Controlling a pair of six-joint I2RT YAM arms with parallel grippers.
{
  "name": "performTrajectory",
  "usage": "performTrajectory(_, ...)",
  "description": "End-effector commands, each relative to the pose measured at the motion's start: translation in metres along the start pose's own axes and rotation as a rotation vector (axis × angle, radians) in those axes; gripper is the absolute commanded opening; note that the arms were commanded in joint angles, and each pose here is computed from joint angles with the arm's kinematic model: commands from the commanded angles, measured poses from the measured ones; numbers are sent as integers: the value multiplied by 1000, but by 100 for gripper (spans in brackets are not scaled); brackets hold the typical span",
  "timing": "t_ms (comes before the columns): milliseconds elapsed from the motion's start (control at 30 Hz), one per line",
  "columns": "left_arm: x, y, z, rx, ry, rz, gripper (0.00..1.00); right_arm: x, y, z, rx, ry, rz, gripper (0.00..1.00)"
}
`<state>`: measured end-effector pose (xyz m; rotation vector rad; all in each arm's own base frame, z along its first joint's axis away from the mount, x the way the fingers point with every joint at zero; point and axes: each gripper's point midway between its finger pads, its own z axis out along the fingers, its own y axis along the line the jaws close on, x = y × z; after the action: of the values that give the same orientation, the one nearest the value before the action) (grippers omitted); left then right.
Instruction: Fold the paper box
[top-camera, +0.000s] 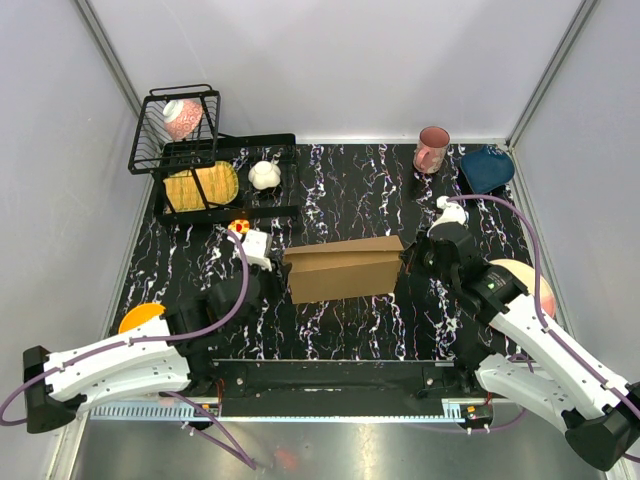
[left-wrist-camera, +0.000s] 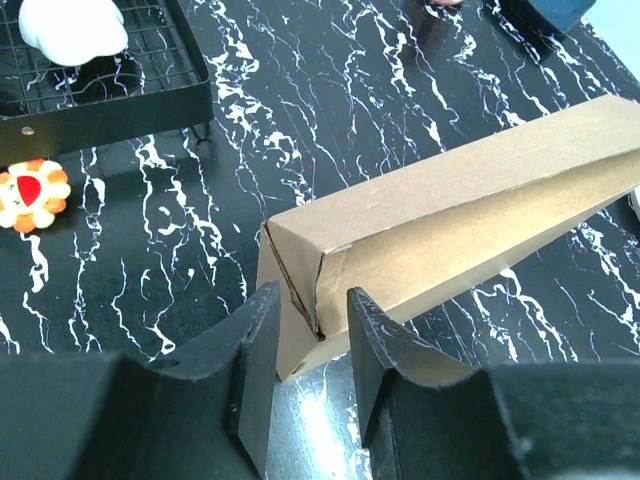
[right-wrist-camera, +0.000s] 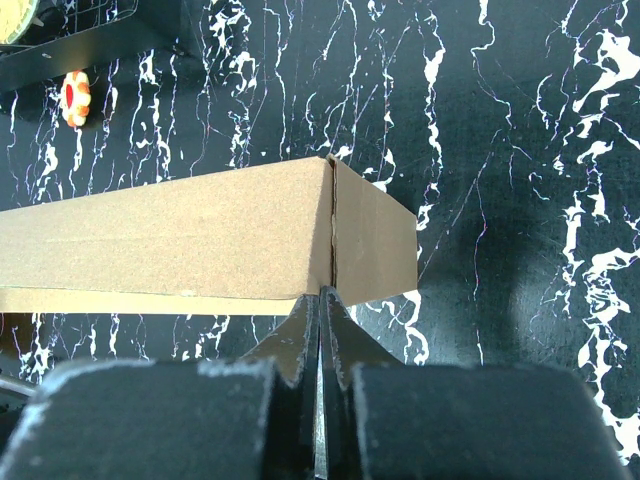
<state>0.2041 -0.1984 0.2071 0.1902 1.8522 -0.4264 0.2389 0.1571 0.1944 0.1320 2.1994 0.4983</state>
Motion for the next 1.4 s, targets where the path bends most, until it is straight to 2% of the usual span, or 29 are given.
performTrajectory(0,-38,-7,-1,2,-93,-37,34,42,-19,1,69,164,-28,0)
performTrajectory(200,-37,-6,5,-5,-91,-29,29,44,-20,1,71,170,-26,0)
performTrajectory(333,-32,-5,10,-5,-73,-27,22,43,-19,1,65,167,-25,0)
performTrajectory(533,-33,-4,10,0,-82,-41,0,45,-20,0,64,170,-20,0)
performTrajectory(700,-24,-11,12,36,-61,-50,0,47,-19,0,59,176,-13,0)
performTrajectory(1067,42,-22,21,97,61,-134,0,53,-21,-2,56,188,-3,0)
performTrajectory(1367,86,-11,17,62,120,-148,0,54,-22,-1,60,190,1,0)
